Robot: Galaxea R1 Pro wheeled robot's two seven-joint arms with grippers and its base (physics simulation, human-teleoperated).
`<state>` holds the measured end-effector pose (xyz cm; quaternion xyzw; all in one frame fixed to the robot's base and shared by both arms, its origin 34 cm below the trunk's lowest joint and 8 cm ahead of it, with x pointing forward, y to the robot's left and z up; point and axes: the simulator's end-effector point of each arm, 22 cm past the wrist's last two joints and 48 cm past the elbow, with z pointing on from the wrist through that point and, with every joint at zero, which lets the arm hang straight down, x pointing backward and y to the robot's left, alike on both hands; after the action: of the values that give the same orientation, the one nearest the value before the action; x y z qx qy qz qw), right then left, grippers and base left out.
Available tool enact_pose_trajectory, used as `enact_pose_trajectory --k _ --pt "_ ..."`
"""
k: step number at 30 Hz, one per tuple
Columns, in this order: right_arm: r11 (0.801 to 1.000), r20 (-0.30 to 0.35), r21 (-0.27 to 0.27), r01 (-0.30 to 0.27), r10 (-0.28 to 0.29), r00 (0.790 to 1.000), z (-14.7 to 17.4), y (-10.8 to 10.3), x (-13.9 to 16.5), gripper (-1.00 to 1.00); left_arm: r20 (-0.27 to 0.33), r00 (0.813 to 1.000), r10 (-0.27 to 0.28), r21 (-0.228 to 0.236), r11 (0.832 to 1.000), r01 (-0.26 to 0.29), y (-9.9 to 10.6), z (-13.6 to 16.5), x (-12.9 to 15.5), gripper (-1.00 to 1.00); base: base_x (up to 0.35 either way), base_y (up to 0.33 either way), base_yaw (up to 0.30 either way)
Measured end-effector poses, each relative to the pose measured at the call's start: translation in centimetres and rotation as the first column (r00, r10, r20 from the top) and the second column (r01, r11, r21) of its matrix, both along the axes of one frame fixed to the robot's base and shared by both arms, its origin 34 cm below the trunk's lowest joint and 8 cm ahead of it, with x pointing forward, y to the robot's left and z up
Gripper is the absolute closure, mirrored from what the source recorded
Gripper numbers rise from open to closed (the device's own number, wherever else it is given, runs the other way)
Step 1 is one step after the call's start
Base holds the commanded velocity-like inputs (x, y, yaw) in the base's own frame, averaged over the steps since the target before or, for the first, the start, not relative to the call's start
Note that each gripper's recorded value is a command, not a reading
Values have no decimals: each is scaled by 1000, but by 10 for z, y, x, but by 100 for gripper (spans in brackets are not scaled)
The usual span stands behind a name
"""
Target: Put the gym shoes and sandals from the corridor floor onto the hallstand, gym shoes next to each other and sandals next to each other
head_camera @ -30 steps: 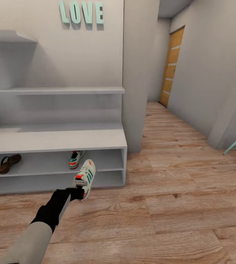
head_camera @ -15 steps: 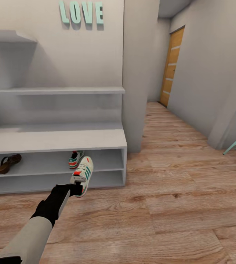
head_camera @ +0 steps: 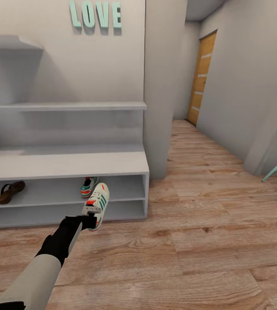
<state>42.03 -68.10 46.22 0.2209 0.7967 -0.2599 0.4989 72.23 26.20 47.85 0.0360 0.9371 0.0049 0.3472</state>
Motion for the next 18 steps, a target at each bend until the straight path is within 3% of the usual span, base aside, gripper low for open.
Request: enact_pose_trajectory --k 18 --pt "1000 -7 -3 3 -3 1000 -42 -1 -11 100 -22 1000 11 -5 1000 -12 2 -52 -14 100 0 0 0"
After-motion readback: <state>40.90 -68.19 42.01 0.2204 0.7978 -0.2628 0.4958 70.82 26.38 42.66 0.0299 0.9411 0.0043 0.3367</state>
